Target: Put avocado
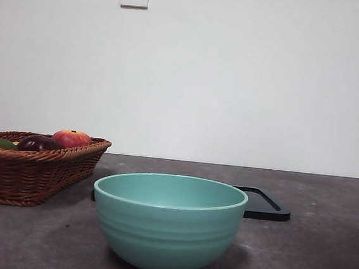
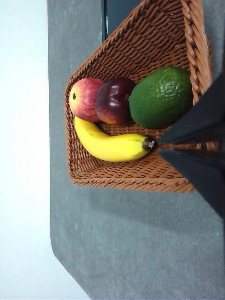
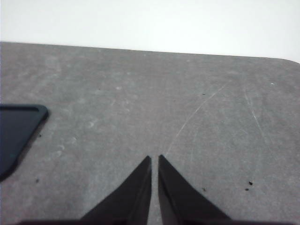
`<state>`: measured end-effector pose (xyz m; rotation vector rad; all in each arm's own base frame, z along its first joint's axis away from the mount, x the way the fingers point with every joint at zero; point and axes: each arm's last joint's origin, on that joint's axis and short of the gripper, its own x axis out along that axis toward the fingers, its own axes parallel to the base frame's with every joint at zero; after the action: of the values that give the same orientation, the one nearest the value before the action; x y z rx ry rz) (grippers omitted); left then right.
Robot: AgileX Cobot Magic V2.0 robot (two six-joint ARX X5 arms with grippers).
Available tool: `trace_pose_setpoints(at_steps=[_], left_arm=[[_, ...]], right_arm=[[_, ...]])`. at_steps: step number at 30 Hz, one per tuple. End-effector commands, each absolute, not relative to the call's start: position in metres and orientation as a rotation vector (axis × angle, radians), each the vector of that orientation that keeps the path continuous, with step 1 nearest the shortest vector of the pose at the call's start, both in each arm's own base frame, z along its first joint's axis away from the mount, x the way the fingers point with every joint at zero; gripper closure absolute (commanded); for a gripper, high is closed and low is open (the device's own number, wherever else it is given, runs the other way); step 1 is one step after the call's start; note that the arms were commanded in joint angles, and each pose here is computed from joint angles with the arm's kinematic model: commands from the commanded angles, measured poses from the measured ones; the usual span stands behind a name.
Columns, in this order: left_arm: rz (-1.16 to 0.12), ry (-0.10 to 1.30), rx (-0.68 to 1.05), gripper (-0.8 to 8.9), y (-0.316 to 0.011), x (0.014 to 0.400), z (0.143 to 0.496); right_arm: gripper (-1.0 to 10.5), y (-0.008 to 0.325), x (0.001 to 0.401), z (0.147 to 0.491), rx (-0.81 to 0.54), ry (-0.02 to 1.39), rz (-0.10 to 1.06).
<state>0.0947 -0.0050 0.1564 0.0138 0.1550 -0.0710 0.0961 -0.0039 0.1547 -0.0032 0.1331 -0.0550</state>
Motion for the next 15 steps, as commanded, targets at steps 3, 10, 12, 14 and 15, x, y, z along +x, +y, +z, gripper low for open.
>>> trace_pose_setpoints(at_steps=[3, 10, 12, 14, 15], left_arm=[[-0.079, 0.16, 0.005, 7.97, -0.005, 0.095, 0.154], [-0.075, 0.0, -0.066, 7.97, -0.005, 0.086, 0.204], [-0.071, -0.033, -0.073, 7.97, -0.005, 0.083, 0.221], [-0.07, -0.048, -0.072, 7.97, -0.004, 0.083, 0.239], [-0.071, -0.051, -0.073, 7.97, -0.004, 0.083, 0.246]], right_arm=[[9.3, -0.004, 0.097, 0.161, 0.093, 0.069, -0.05], [9.3, -0.005, 0.09, 0.189, 0.181, 0.028, -0.094], [9.3, -0.005, 0.089, 0.202, 0.192, 0.011, -0.092], [9.3, -0.005, 0.088, 0.216, 0.219, 0.006, -0.087], [9.3, -0.005, 0.088, 0.223, 0.235, 0.008, -0.088]])
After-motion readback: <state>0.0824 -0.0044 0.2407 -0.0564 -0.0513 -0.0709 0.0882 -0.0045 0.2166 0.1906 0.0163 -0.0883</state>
